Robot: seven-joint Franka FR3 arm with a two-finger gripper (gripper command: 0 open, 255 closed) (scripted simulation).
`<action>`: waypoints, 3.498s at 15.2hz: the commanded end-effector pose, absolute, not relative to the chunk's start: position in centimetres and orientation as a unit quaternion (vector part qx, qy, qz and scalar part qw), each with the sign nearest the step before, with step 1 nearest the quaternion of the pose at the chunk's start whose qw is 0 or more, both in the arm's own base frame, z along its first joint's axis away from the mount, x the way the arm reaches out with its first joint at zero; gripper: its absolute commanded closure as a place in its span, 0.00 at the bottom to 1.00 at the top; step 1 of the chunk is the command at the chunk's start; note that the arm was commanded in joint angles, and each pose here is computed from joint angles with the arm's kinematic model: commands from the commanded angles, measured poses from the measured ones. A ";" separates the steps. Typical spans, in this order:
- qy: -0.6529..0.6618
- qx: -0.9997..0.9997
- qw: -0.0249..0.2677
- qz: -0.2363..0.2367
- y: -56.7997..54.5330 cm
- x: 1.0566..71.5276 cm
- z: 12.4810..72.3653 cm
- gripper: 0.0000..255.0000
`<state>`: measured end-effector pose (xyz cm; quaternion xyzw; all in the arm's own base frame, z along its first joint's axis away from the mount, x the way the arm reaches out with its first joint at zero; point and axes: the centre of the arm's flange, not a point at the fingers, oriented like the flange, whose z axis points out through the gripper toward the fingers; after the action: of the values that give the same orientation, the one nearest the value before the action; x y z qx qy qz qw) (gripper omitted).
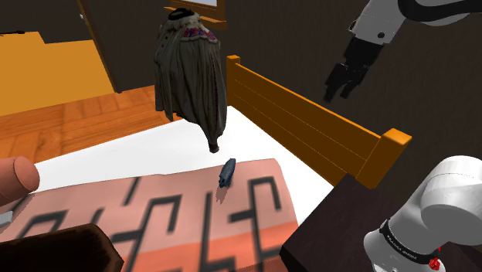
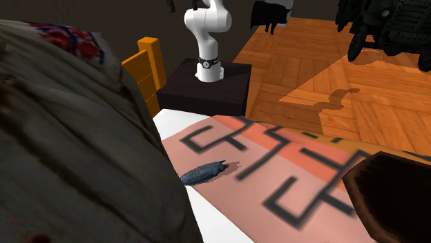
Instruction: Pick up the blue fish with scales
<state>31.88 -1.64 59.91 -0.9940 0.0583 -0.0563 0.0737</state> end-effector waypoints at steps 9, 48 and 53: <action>0.117 -0.992 0.049 -0.025 4.6 38.8 53.4 0.00; 0.370 -0.920 -0.063 0.115 18.9 69.5 14.2 0.00; 0.370 -0.920 -0.063 0.115 18.9 69.5 11.2 0.00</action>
<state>69.55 18.82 12.03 -0.9199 0.3697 0.1146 -0.0631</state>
